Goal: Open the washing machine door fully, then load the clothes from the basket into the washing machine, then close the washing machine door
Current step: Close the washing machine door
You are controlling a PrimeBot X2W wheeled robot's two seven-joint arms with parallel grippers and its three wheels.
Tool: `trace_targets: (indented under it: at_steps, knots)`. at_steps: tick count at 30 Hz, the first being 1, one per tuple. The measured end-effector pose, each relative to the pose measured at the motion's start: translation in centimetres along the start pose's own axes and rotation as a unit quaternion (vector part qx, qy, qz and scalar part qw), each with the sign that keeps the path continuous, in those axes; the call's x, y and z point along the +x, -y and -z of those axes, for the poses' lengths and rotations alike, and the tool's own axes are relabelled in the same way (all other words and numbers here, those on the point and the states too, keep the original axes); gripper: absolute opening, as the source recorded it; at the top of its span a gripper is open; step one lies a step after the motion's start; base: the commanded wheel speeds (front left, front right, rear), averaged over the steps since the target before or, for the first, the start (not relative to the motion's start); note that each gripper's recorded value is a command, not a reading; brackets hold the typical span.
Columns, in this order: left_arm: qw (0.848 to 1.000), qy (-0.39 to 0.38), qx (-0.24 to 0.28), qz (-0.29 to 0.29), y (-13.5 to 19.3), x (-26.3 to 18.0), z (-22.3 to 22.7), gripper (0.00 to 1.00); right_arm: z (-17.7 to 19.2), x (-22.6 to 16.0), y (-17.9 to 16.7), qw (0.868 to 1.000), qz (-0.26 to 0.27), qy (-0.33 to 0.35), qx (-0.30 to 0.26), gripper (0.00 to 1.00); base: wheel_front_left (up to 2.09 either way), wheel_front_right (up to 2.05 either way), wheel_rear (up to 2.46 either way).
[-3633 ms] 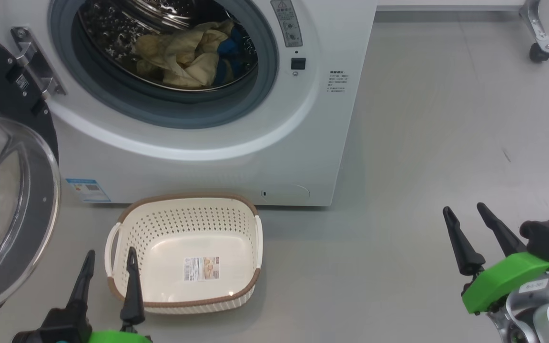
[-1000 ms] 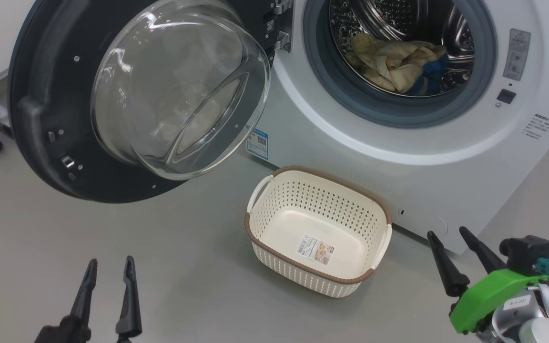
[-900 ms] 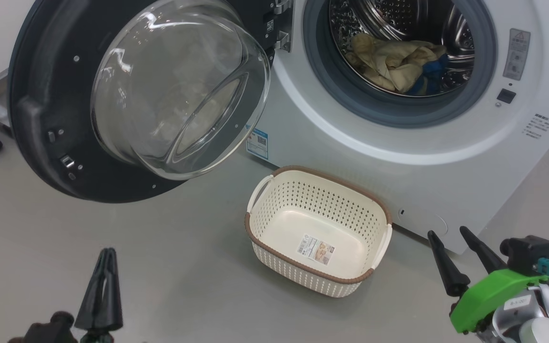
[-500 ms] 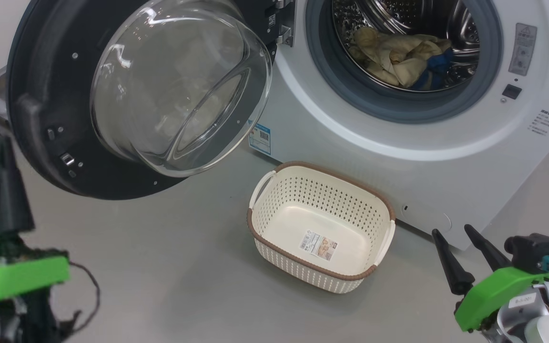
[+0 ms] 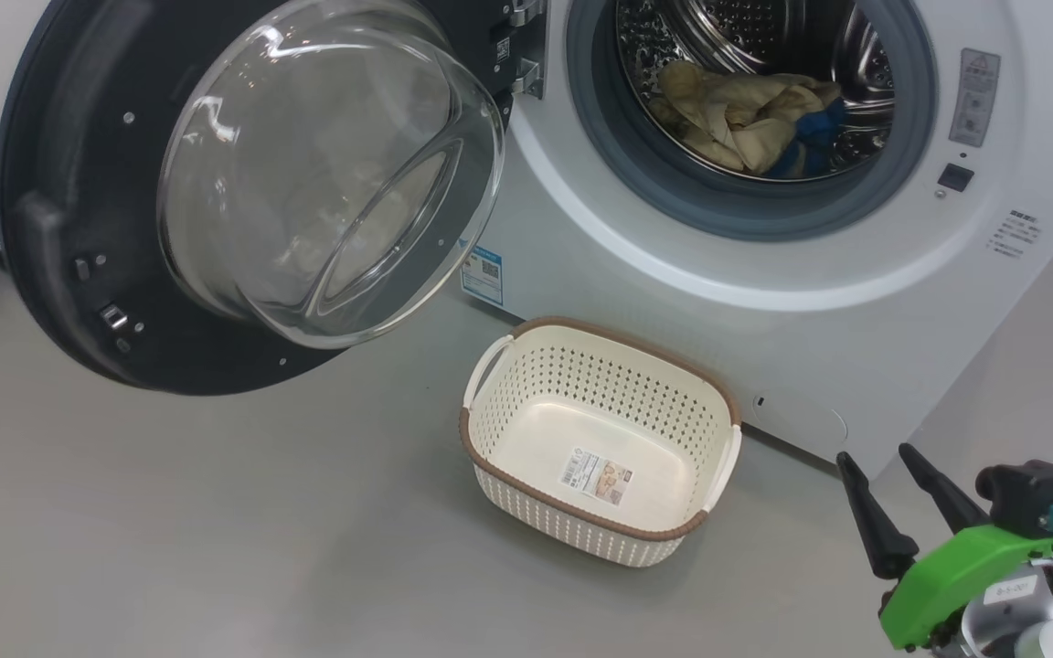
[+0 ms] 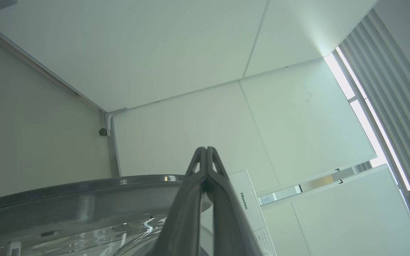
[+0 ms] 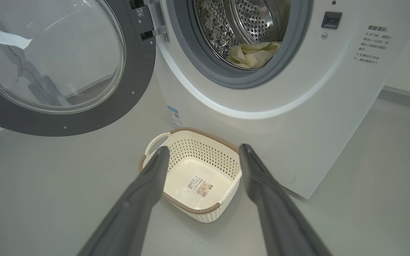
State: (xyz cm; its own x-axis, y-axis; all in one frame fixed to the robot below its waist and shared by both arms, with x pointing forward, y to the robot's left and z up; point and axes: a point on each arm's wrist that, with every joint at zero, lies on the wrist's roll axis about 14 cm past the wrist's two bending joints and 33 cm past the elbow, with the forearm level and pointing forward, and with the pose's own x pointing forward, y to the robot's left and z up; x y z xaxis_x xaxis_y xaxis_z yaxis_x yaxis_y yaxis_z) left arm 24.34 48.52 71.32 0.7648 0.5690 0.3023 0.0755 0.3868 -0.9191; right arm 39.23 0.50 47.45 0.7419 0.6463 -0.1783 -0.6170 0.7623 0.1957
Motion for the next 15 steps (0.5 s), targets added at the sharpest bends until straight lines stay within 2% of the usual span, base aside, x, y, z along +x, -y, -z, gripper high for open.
trace_targets:
  at_steps: [3, 6, 15]
  knots:
    - [0.996, -0.011, -0.072, -0.043, -2.3, 1.0, -0.1, 0.00, 0.2, -0.4, 0.4, 1.000, 0.007, -0.004, 0.003, 1.00, 0.00, 0.00, 0.00]
    - [0.990, -0.017, -0.113, -0.081, -4.5, 1.7, 0.5, 0.00, 0.4, -0.9, 0.8, 1.000, 0.013, -0.006, 0.006, 1.00, 0.00, 0.00, 0.00]
    - [0.968, -0.007, -0.181, -0.173, -10.7, 2.6, 3.1, 0.00, 1.1, -2.0, 2.7, 0.999, 0.039, -0.019, 0.015, 1.00, 0.00, 0.00, 0.00]
